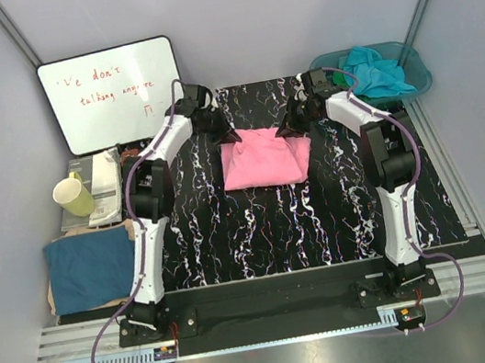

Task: Fold and stack the t-shirts
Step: Fold the tshirt

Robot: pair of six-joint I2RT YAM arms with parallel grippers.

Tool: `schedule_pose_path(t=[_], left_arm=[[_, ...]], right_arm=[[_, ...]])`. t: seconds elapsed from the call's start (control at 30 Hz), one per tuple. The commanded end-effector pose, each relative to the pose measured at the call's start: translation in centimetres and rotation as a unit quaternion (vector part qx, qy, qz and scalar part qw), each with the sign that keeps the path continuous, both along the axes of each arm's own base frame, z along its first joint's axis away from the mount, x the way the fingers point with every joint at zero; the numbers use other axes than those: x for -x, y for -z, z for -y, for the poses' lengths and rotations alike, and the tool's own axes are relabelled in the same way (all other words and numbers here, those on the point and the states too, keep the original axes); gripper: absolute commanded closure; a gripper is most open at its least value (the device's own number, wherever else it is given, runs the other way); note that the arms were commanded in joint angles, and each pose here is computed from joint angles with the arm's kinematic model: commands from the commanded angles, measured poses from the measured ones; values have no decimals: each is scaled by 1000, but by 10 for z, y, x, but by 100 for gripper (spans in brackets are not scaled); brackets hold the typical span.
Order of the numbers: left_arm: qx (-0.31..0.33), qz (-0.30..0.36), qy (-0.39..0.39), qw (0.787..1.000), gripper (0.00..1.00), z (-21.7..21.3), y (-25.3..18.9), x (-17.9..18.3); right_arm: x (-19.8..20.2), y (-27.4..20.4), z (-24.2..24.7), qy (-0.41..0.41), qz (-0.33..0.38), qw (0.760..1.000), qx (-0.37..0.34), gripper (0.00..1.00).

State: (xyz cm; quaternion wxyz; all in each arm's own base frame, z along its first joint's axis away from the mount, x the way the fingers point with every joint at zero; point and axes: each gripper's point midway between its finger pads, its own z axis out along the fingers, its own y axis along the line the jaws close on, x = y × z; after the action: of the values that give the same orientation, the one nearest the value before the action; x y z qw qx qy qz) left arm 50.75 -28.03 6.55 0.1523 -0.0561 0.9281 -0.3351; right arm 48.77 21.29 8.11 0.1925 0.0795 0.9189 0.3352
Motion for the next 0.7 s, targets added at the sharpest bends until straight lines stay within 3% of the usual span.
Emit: schedule_pose_path(t=[0.0,0.33,0.37,0.4,0.43,0.5,0.53,0.57,0.67], left_arm=[[18,57,-27,998,100,-19,-36,-31],[15,16,-38,999,100,-38,-5,-27],[21,14,-34,999,96,-37,-6,-26],[24,10,-32,999,81,-36,-4,-26],[28,8,-30,999,50,-35,-4,-25],[33,11,-21,999,20,-34,-9,-22],[35,23,-19,999,9,-34,-23,-22],[35,24,-15,999,1,-34,-26,-19],[50,50,-1,997,1,-32,-56,-12]], right_arm=[[-17,-20,13,26,43,998,28,86],[-34,16,48,104,4,992,68,82],[-34,21,48,103,-1,992,70,82],[-35,22,47,98,0,993,69,81],[-35,21,46,97,0,993,66,73],[-36,11,45,87,14,994,65,61],[-35,5,45,86,21,994,67,50],[-35,-14,47,87,44,993,65,43],[-33,-55,47,84,98,990,57,34]])
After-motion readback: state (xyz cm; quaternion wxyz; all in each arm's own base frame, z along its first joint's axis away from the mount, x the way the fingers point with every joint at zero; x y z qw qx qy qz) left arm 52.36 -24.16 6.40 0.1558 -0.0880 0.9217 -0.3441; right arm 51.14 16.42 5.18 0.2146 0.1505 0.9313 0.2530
